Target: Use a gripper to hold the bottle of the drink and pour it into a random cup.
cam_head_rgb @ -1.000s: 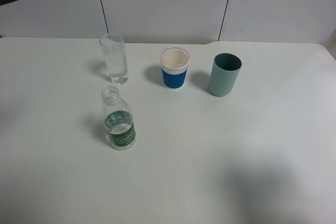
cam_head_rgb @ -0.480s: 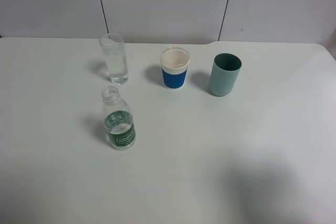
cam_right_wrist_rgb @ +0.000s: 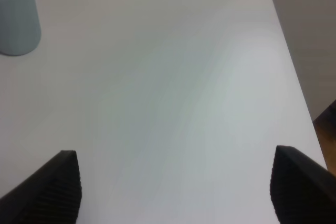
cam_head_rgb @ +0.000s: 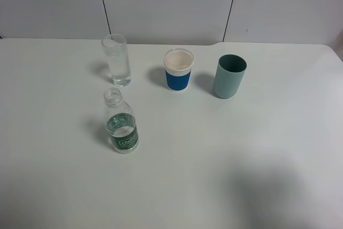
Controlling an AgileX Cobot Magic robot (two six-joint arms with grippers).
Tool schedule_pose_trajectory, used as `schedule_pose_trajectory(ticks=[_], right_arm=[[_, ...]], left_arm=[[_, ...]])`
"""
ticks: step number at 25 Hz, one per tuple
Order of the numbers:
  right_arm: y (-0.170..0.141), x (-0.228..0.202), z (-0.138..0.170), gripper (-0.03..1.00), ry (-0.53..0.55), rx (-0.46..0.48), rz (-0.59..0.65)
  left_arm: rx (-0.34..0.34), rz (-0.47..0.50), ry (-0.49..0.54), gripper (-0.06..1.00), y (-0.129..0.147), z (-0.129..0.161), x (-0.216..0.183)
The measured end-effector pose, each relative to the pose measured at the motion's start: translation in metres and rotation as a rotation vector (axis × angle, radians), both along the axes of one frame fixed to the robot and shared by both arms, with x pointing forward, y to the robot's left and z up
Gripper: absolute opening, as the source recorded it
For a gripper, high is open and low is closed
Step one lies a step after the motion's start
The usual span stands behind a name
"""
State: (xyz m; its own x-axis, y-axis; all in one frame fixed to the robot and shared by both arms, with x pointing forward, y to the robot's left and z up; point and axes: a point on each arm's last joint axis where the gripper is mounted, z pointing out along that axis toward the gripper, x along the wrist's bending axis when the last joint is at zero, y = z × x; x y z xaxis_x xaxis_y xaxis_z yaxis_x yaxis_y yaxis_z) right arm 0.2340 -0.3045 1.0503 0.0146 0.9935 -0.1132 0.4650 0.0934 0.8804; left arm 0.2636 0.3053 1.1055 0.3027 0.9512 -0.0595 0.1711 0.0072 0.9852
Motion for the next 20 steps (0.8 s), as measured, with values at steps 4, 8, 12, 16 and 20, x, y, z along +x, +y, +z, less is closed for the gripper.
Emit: schedule_pose_trajectory(ticks=[4, 8, 12, 16, 20], right_arm=[[0.0, 0.0, 0.0, 0.74, 0.0, 0.0, 0.0], [0.0, 0.0, 0.0, 0.74, 0.0, 0.0, 0.0], [0.0, 0.0, 0.0, 0.74, 0.0, 0.0, 0.0], [0.0, 0.0, 0.0, 0.74, 0.0, 0.0, 0.0], [0.0, 0.0, 0.0, 0.74, 0.0, 0.0, 0.0]], left_arm=[[-0.021, 0.038, 0.015, 0.99, 0.0, -0.001, -0.001], [-0.011, 0.104, 0.027, 0.99, -0.001, -0.002, -0.002], [0.009, 0.139, 0.047, 0.99, -0.004, -0.004, -0.004], [0.03, 0.163, 0.057, 0.99, -0.007, -0.007, -0.007], [0.023, 0.173, 0.026, 0.99, -0.007, -0.016, -0.016]])
